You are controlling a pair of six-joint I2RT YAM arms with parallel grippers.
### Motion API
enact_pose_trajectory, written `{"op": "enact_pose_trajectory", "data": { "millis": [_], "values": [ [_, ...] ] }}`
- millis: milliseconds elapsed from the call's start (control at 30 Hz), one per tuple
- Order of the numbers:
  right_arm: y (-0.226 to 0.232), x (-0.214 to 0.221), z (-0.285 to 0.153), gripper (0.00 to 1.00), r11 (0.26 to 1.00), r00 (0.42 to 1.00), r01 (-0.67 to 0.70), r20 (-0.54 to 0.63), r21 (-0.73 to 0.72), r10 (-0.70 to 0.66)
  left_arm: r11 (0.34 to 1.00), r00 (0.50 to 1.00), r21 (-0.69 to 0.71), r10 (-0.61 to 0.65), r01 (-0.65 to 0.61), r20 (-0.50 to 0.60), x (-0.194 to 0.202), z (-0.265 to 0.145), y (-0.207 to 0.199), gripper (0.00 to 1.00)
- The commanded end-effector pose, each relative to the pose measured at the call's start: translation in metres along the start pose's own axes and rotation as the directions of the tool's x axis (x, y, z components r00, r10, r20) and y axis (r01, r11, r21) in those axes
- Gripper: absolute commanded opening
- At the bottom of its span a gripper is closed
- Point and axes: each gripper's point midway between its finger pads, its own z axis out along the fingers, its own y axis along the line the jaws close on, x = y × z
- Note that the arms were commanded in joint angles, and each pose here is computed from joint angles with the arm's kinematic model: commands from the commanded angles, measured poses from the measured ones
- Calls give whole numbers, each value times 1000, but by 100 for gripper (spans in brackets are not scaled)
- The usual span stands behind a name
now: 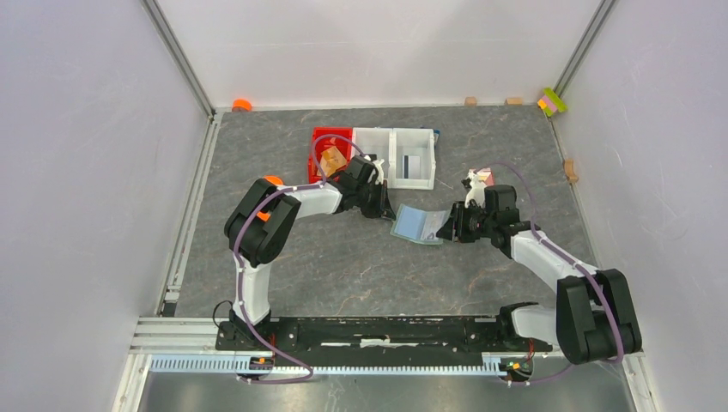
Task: Take the credit cards out of the card holder
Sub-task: Remove the credit card from the card holder.
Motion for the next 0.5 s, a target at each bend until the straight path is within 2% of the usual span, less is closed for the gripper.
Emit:
{"op": "enact_pose_trajectory", "data": {
  "millis": [0,467],
  "values": [
    [15,-19,-4,34,997,996,49,83,-65,-44,999,1000,-41,25,-25,-10,1,-2,5,9],
    [23,-24,-5,31,992,993,66,105,-109,-55,999,1000,-41,25,-25,-13,1,-1,4,9]
  ]
}}
